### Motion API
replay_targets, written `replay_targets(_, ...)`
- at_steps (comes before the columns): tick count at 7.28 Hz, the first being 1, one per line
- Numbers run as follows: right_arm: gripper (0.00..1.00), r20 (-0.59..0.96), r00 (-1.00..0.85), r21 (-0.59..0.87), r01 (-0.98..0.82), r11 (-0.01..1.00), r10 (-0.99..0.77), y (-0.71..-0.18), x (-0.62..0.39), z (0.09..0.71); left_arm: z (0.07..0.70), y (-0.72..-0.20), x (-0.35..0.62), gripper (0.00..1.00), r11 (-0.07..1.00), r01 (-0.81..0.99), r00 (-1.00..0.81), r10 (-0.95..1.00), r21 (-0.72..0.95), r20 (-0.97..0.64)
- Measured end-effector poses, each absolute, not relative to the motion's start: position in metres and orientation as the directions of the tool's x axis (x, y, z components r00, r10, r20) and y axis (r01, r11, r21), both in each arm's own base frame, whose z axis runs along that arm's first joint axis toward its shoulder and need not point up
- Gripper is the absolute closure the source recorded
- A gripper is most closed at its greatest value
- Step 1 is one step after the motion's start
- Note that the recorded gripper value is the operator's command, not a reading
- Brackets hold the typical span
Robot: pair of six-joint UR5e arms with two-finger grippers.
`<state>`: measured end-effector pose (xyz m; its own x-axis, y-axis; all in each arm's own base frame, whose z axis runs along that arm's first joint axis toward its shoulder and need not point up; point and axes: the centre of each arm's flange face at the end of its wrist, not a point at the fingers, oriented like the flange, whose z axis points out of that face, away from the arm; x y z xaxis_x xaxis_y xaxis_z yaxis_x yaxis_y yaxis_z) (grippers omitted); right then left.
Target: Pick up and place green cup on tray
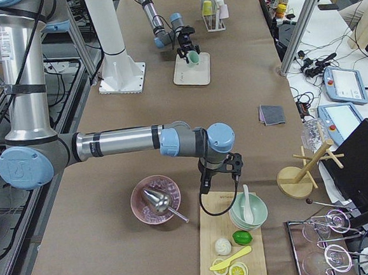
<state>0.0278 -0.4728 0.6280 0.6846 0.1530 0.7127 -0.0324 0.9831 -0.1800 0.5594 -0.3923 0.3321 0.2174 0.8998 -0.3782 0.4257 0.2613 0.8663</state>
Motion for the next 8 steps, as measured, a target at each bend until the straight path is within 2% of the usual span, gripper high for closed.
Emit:
replay_targets(1,0.01,0.701,0.697,-0.181,-0.036,0.983,0.155,-0.47,0.03,0.63,0.332,-0.394,0.564,0.91,0.262,0.421,0.222,0.899,0.869,-0.378)
replay_targets(2,0.01,0.695,0.702,-0.185,-0.037,0.982,0.157,-0.465,0.031,0.632,0.333,-0.395,0.566,0.74,0.262,0.418,0.224,0.898,0.87,-0.378)
replay_targets(4,0.0,0.692,0.703,-0.189,-0.042,0.981,0.163,-0.46,0.032,0.632,0.33,-0.396,0.567,0.33,0.261,0.419,0.225,0.898,0.87,-0.378)
replay_targets(5,0.0,0.694,0.701,-0.19,-0.042,0.981,0.164,-0.46,0.031,0.632,0.329,-0.396,0.567,0.03,0.26,0.421,0.224,0.898,0.869,-0.377)
replay_targets(8,0.0,0.698,0.696,-0.192,-0.042,0.98,0.167,-0.457,0.031,0.632,0.333,-0.397,0.565,0.01,0.24,0.419,0.248,0.898,0.876,-0.365)
